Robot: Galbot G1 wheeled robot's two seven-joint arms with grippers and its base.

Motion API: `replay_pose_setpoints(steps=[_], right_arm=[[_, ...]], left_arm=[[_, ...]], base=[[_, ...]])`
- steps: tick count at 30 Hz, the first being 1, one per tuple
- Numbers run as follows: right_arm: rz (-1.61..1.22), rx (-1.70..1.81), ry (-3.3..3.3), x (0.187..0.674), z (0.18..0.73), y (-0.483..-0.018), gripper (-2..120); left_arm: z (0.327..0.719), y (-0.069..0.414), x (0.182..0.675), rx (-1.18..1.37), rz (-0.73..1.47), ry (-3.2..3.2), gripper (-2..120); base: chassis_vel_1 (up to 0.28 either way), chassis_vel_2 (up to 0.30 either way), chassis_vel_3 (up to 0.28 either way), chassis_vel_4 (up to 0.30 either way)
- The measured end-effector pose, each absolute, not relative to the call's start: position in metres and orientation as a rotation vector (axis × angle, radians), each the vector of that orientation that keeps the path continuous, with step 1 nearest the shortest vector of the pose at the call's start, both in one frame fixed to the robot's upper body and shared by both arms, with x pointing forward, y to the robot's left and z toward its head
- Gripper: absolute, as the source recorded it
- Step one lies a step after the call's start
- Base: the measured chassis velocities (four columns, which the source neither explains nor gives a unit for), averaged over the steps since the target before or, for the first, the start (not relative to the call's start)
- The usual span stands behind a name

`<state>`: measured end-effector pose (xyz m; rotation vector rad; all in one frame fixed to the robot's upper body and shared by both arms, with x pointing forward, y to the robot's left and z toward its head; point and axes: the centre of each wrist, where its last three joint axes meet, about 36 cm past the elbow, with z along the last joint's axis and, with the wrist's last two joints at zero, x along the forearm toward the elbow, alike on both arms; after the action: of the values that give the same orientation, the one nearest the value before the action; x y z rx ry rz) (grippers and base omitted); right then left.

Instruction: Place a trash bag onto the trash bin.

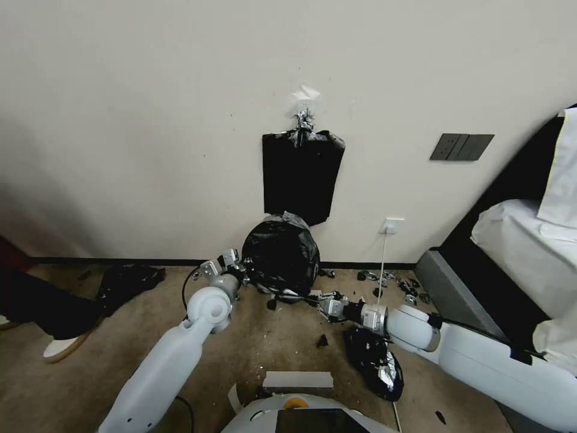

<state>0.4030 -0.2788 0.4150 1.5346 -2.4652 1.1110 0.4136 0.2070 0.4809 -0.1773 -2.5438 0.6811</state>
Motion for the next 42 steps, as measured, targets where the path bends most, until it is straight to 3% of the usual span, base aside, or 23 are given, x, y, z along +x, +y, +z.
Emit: replay_pose_setpoints(steps=[14, 33, 40, 42], right_arm=[[1.181, 1.438, -2.468, 0.428, 0.386, -0.291, 6], [1.187, 1.515, -2.475, 0.397, 0.397, -0.306, 10], [1.115, 1.705, -2.471, 0.364, 0.426, -0.275, 42], [1.116, 1.715, -2.473, 0.364, 0.428, -0.270, 45]], left_arm=[[0.483, 0.203, 0.412, -0.195, 0.703, -2.461, 0], [0.479, 0.209, 0.430, -0.153, 0.716, -2.462, 0], [0.473, 0.214, 0.437, -0.116, 0.708, -2.464, 0], [0.473, 0.213, 0.437, -0.116, 0.710, -2.464, 0]], base=[[0.000, 0.000, 0.000, 0.000], [0.000, 0.000, 0.000, 0.000], [0.000, 0.000, 0.000, 0.000], [0.000, 0.000, 0.000, 0.000]])
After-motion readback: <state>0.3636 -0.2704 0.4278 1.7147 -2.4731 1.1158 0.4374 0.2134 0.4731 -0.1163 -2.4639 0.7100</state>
